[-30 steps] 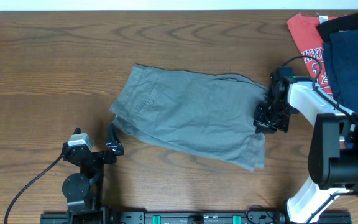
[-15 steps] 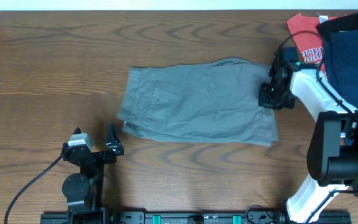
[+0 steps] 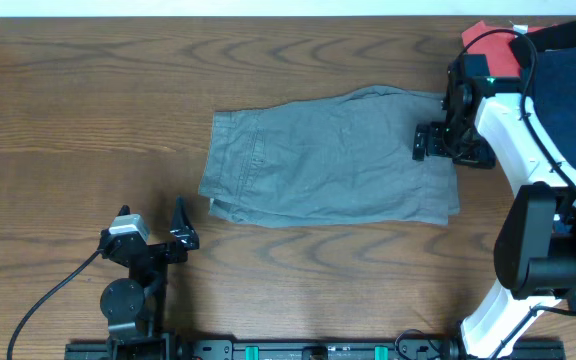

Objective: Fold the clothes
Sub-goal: 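Release the shorts and pull the right gripper back to the stack, then move the left gripper to the left end of the shorts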

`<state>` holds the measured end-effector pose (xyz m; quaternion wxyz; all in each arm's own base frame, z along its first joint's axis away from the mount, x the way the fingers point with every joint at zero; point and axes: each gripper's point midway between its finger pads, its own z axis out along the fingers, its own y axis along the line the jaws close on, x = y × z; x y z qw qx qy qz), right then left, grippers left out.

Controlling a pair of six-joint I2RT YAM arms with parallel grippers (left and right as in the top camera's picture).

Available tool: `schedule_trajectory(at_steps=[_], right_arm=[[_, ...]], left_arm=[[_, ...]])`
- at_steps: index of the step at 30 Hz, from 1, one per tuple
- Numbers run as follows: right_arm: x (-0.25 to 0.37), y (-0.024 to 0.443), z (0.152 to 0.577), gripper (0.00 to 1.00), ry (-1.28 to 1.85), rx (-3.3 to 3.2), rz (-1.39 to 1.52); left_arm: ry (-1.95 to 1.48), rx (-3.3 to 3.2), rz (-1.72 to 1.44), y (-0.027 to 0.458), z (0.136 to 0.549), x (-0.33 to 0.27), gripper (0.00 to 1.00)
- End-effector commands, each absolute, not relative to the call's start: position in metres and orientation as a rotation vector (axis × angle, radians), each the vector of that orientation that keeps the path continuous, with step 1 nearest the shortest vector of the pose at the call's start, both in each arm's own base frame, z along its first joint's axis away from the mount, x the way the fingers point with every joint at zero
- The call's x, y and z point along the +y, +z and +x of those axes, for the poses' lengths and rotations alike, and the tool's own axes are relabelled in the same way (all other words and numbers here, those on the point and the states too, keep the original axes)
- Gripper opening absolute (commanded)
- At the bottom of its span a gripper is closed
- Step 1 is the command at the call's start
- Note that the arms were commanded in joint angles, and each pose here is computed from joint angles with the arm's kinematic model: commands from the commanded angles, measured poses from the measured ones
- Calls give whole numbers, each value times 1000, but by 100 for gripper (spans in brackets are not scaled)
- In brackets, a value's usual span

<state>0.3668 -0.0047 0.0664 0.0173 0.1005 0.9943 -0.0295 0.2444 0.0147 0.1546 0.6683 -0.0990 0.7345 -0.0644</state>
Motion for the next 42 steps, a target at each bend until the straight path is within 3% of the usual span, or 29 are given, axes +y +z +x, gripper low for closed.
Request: schedule_trajectory(at_steps=[1,6,14,35,42], right_arm=[[-21,91,381,99,-133,3035,393],[-60,123,393,99,-189,2941,573],[-100,124,390,99,-174,2895,727],[-97,124,390,99,-108,2898,738],[-97,124,390,99,-108,2898,738]], left_arm=[[-149,1703,-210,139,244,12,98],[-149,1703,-210,139,244,12,98],[-149,1703,-210,139,244,12,98],[-164,1694,-213,142,244,11,98],[-1063,1782,-216,147,215,-88,98]])
